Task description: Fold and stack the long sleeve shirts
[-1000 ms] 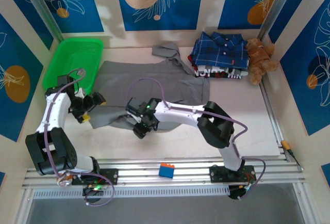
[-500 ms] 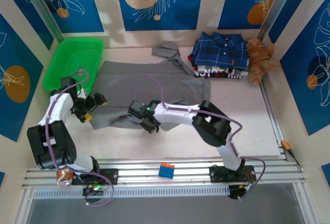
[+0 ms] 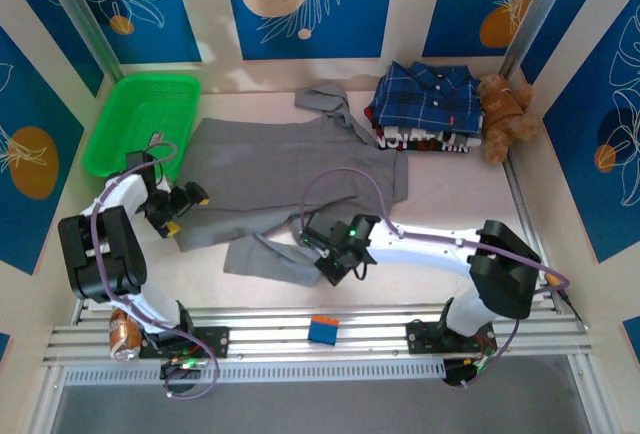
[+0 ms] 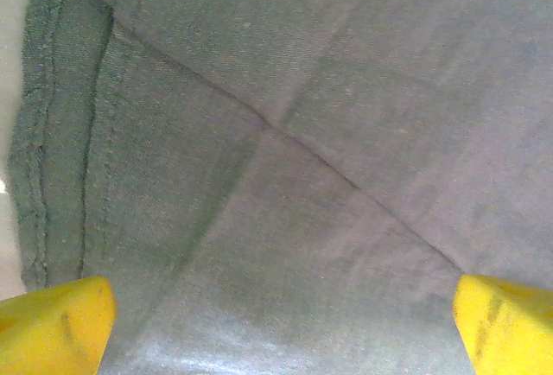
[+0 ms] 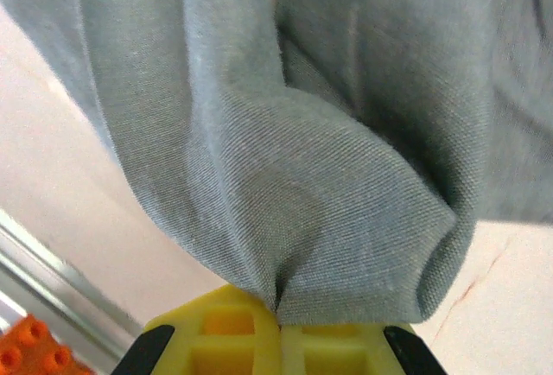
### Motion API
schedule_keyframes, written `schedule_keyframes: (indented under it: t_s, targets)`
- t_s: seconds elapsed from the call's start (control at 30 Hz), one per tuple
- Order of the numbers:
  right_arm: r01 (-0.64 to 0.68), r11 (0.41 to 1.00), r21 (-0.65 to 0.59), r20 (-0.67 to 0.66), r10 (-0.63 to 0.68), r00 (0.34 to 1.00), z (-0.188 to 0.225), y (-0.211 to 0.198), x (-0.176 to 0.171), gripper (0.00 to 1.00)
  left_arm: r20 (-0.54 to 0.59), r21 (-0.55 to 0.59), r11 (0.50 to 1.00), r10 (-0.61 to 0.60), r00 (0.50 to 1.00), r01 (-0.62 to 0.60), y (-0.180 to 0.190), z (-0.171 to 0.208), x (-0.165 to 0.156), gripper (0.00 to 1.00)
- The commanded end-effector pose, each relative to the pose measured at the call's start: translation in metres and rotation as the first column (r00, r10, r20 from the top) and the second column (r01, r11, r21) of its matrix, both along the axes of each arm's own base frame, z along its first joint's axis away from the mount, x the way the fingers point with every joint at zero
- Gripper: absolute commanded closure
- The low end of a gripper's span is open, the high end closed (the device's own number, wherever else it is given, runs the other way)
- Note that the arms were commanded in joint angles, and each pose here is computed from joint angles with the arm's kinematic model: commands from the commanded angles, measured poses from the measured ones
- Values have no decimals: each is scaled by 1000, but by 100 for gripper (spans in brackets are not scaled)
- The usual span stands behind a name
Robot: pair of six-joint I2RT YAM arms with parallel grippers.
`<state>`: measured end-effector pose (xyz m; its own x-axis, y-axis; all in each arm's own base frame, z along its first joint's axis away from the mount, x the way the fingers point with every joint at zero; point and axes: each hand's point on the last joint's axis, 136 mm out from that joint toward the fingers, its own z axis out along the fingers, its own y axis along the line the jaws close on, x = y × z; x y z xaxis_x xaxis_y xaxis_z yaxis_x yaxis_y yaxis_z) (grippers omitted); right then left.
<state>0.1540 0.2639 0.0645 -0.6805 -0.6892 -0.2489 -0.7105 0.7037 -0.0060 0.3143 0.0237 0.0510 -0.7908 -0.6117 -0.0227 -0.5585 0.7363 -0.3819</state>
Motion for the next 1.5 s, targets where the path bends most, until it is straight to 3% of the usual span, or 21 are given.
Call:
schedule_keyframes:
  t_s: [0.0,0.37,0.5,0.6,0.67,0.73,0.87,1.07,1.13,1.3,1.47]
  targets:
    - [65,998,15,-96,-63,993,6,-22,-26,99,-6,51,999,-7,1000,7,10,-4,6,0]
    - [240,970,33,-243,-225,944,13,-61,-65,95,-50,108,994,-1,999,6,24,-21,15,0]
    - [348,916,-198,-291,-394,872,4,-87,-77,96,-38,168,986,24,999,-17,41,-13,20,0]
    - [446,780,-439,-213,-572,792,2,-128,-85,95,-21,175,984,20,1000,-16,47,-6,28,0]
    - [496,724,-479,-123,-615,779,4,-144,-80,91,-9,158,987,22,1000,-20,45,-3,33,0]
    - [541,717,-439,-91,-635,767,5,-145,-71,83,17,127,991,35,999,-37,40,3,36,0]
    - [625,709,-327,-54,-674,736,19,-139,-49,54,77,71,996,54,996,-59,29,29,38,0]
    - [681,726,-97,-60,-687,724,57,-129,-20,30,106,52,998,25,994,-31,15,69,6,0]
    - [720,693,-40,-115,-719,685,59,-129,-12,28,112,40,999,23,993,-28,9,76,-7,0]
    - [875,483,-30,-305,-838,452,41,-146,2,30,58,16,999,40,998,-41,0,62,-34,0]
    - [905,426,-26,-436,-819,373,21,-141,3,35,10,-38,997,63,998,-63,-8,42,-46,1]
